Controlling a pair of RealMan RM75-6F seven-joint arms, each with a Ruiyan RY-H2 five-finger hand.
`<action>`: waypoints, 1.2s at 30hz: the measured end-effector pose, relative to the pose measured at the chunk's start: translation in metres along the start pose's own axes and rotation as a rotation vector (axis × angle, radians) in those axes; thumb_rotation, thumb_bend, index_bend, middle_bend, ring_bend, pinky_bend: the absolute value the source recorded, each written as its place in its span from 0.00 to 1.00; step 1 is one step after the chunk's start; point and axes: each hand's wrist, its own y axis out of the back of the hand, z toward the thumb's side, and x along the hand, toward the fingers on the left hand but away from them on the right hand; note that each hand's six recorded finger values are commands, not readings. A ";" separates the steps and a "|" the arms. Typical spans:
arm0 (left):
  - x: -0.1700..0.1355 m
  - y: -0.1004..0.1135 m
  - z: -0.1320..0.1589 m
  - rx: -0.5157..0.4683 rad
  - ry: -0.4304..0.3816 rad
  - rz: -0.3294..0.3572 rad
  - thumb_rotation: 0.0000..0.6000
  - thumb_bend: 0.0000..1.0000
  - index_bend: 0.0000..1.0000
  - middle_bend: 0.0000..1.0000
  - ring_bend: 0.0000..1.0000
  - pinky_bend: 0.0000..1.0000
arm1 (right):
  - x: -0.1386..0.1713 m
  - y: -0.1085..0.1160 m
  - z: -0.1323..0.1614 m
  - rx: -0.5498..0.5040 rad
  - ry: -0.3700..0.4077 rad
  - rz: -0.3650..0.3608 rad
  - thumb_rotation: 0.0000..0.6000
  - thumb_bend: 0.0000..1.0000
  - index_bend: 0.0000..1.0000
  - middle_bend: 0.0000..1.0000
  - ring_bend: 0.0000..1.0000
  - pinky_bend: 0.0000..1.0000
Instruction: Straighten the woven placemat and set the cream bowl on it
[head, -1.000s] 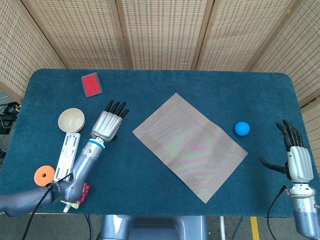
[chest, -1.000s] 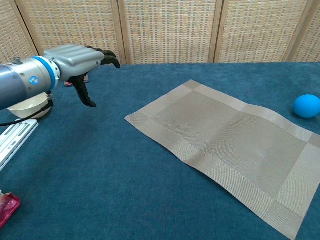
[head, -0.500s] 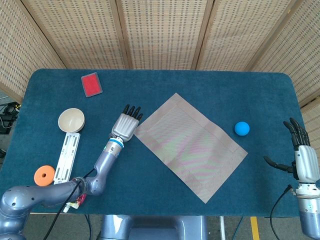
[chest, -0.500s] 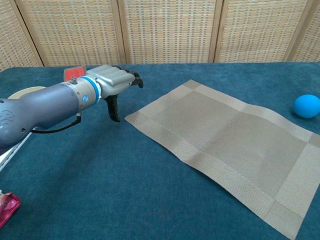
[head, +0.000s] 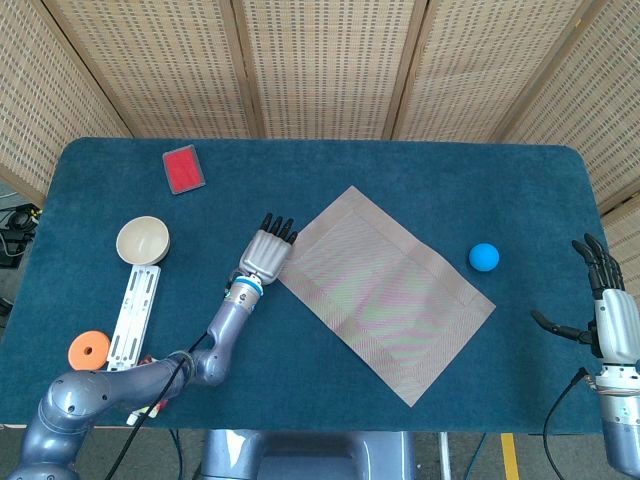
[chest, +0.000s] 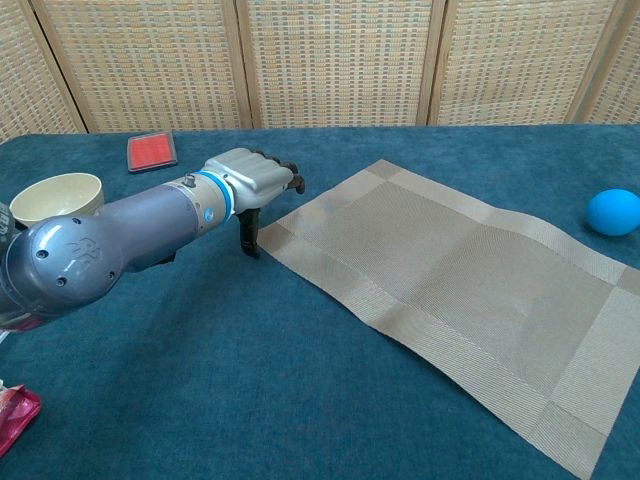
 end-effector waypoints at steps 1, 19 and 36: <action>0.001 0.000 0.001 0.003 0.000 0.000 1.00 0.07 0.13 0.00 0.00 0.00 | 0.000 0.001 0.000 0.000 0.000 -0.003 1.00 0.22 0.11 0.00 0.00 0.00; 0.009 -0.003 0.027 0.042 -0.009 0.044 1.00 0.48 0.20 0.00 0.00 0.00 | 0.000 0.005 0.000 -0.017 0.000 -0.020 1.00 0.22 0.11 0.00 0.00 0.00; 0.002 0.003 0.015 -0.027 -0.020 0.139 1.00 0.70 0.27 0.00 0.00 0.00 | 0.005 0.003 0.006 -0.011 0.013 -0.010 1.00 0.22 0.11 0.00 0.00 0.00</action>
